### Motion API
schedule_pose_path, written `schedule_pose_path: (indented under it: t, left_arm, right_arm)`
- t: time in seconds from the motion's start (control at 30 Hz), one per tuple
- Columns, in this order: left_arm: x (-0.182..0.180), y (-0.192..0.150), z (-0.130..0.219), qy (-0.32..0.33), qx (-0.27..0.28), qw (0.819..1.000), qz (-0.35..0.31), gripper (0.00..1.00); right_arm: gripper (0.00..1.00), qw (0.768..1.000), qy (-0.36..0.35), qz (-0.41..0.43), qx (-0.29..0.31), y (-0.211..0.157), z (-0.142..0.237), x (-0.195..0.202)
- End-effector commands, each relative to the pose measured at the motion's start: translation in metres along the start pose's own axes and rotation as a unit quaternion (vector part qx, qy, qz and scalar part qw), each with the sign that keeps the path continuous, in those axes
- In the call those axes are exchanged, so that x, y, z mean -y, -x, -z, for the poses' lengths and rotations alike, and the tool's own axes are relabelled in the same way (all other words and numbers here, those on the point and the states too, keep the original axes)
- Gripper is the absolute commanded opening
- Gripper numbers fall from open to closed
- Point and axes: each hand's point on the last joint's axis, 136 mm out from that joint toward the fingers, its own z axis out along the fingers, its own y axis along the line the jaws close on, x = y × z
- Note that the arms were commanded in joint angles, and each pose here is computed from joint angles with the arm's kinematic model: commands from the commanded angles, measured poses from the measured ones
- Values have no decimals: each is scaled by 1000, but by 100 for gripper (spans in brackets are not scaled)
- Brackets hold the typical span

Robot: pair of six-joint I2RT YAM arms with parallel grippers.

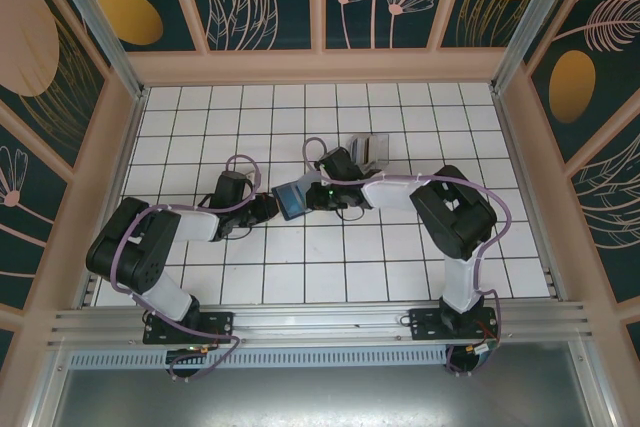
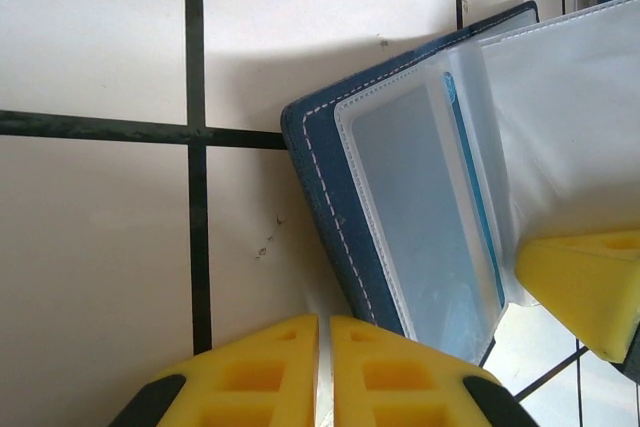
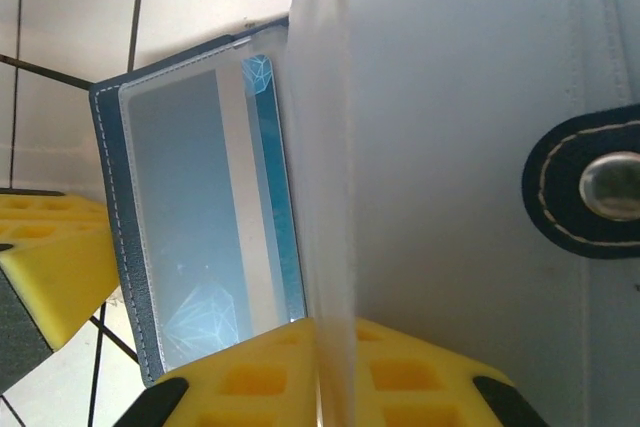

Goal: Put the credit cards into the card holder
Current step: Flip over the card slot in the card holder.

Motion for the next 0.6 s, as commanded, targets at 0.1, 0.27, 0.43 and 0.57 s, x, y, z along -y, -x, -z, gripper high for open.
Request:
schedule_pose_path:
  t: [0.1, 0.27, 0.43, 0.57]
  left_arm:
    - [-26, -19, 6, 35, -31, 998, 31, 14]
    - [-25, -12, 10, 25, -25, 999, 38, 15]
    - [-23, -5, 12, 12, -16, 999, 48, 15]
    - [-29, -4, 14, 16, -1, 997, 80, 17]
  right_arm:
    - [11, 994, -82, 73, -4, 0, 2, 1]
    - [11, 976, -164, 140, 7, 3, 2, 0]
    - [11, 946, -253, 203, 10, 0, -2, 4]
    - [15, 923, -301, 238, 24, -2, -1, 2]
